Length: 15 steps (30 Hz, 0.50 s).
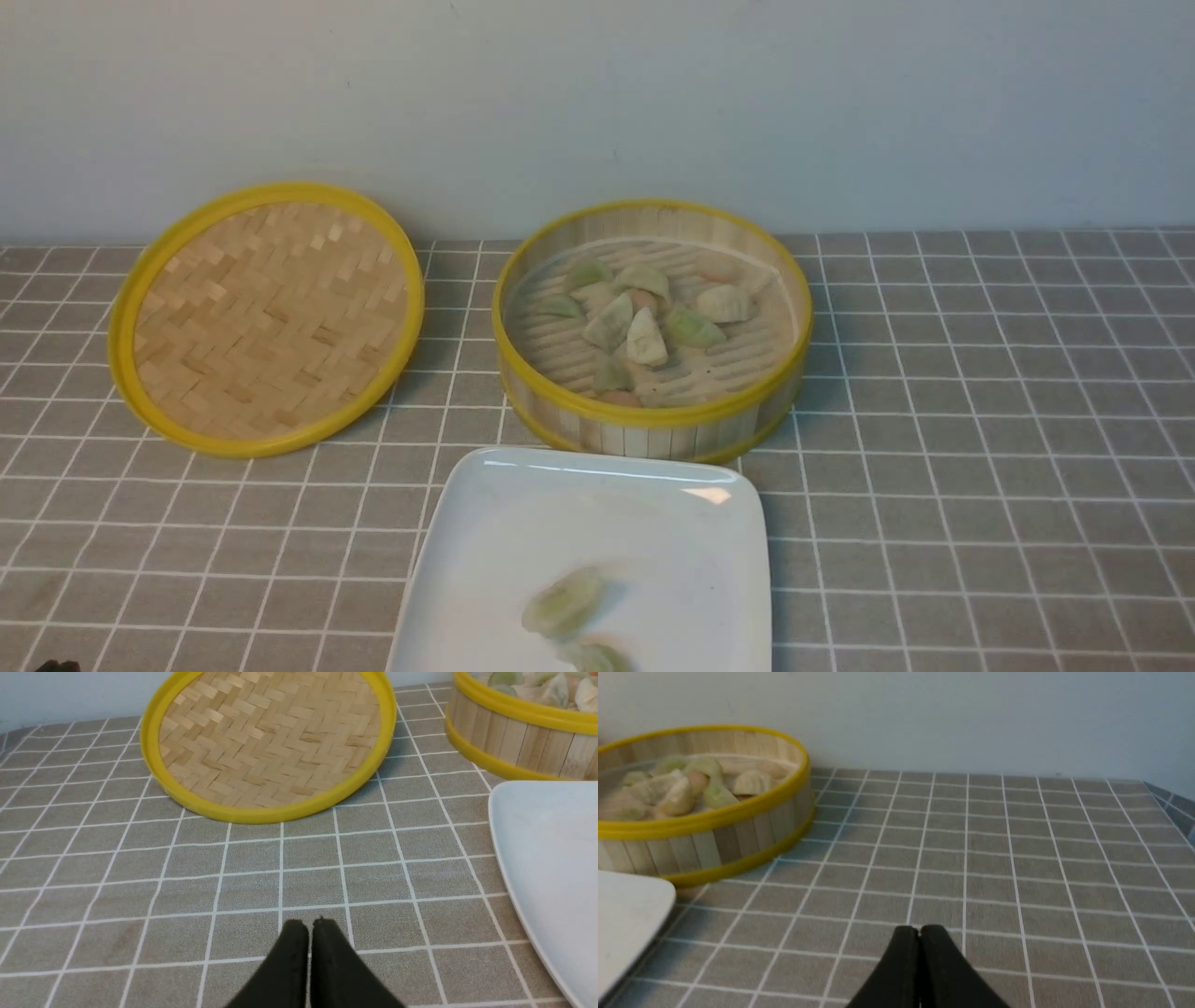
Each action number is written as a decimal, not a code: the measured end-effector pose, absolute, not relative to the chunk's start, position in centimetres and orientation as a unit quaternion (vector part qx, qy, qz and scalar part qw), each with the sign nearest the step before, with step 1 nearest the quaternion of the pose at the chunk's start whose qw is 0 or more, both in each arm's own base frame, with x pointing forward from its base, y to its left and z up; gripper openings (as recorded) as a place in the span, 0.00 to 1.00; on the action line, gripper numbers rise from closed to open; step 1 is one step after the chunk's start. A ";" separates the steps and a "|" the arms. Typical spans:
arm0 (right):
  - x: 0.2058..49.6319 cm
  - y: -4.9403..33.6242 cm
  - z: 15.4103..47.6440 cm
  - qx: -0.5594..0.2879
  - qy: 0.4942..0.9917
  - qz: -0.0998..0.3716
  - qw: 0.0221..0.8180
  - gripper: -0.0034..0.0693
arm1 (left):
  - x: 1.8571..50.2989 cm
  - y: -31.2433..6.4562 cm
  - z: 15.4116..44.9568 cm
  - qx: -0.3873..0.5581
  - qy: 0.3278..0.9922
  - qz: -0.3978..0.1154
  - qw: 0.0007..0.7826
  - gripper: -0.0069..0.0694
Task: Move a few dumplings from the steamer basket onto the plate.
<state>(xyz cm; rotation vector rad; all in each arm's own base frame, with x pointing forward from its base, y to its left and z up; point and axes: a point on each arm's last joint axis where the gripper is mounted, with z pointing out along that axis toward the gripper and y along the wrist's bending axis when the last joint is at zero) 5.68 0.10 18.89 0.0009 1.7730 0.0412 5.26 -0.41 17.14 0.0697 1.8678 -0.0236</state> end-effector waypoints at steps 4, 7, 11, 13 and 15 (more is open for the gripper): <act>5.5 0.1 18.1 0.003 0.774 0.016 0.632 0.03 | 5.3 -0.4 17.1 0.030 0.804 -0.011 0.593 0.08; 5.5 0.0 18.1 0.003 0.774 0.015 0.632 0.03 | 5.3 -0.4 17.1 0.030 0.805 -0.010 0.593 0.08; 5.5 0.0 18.1 0.003 0.774 0.015 0.633 0.03 | 5.3 -0.4 17.1 0.030 0.805 -0.010 0.593 0.08; 5.5 0.0 18.1 0.003 0.774 0.015 0.633 0.03 | 5.3 -0.4 17.1 0.030 0.805 -0.010 0.593 0.08; 5.5 0.0 18.1 0.003 0.774 0.015 0.633 0.03 | 5.3 -0.4 17.1 0.030 0.805 -0.010 0.593 0.08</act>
